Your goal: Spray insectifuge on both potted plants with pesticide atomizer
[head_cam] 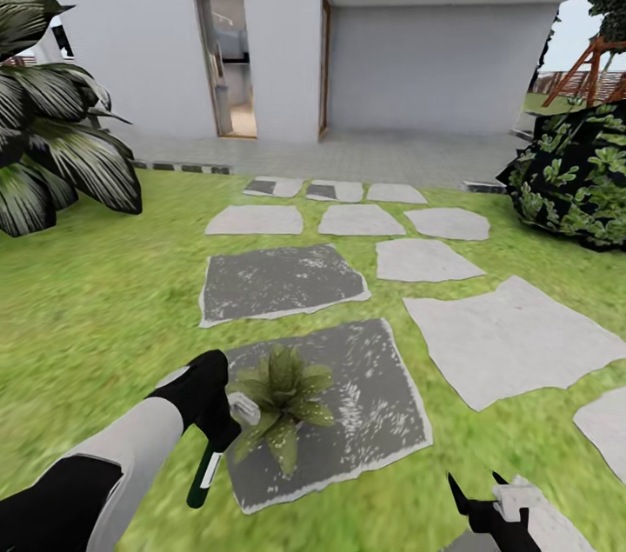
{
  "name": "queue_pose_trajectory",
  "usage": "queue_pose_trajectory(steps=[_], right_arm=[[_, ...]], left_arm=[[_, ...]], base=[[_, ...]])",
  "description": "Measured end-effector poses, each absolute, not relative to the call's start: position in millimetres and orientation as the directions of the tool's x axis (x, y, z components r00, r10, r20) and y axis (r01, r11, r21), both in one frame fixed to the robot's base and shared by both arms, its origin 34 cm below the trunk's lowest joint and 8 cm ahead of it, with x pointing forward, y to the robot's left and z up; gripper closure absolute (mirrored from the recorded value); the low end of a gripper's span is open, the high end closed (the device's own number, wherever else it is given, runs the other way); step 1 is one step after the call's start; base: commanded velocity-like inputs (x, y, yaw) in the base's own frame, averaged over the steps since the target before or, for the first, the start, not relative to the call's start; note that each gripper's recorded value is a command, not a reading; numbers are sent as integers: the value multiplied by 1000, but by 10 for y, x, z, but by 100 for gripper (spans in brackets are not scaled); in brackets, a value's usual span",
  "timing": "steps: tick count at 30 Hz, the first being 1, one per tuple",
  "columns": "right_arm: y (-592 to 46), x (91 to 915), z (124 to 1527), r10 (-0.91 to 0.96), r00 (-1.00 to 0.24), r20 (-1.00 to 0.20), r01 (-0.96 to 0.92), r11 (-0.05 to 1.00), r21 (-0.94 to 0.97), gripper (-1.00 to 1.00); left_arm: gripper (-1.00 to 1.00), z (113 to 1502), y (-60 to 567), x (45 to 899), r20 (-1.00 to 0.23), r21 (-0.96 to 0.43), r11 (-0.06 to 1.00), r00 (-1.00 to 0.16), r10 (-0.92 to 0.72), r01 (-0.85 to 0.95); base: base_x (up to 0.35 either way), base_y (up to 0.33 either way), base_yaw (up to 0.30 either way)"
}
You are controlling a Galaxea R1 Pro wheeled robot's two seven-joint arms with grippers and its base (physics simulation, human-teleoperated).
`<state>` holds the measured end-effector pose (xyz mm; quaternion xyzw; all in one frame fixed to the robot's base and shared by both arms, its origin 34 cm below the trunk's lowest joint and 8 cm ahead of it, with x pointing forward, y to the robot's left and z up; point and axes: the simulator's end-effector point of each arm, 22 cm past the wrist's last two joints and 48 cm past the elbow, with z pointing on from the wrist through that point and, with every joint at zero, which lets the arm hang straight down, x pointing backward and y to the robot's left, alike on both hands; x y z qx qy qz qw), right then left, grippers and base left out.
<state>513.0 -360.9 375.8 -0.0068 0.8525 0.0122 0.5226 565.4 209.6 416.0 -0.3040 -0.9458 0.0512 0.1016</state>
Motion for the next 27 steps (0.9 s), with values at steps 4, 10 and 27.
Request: queue_pose_trajectory(steps=[4, 10, 27], right_arm=[[-3603, 5130, 3756, 2, -454, -891, -24, 1000, 15, -100], [-3597, 5131, 3754, 3, -454, -891, -24, 1000, 16, -100], [-3600, 5129, 3757, 2, -454, -891, -24, 1000, 15, -100]], left_arm=[[100, 4074, 2173, 5524, 187, -162, 816, -795, 578, 555], [100, 3955, 2193, 5330, 215, -175, 816, -787, 578, 551], [100, 3911, 2114, 5247, 217, -190, 811, -782, 585, 554]], base=[[0, 220, -116], [0, 300, -6], [114, 280, -138]])
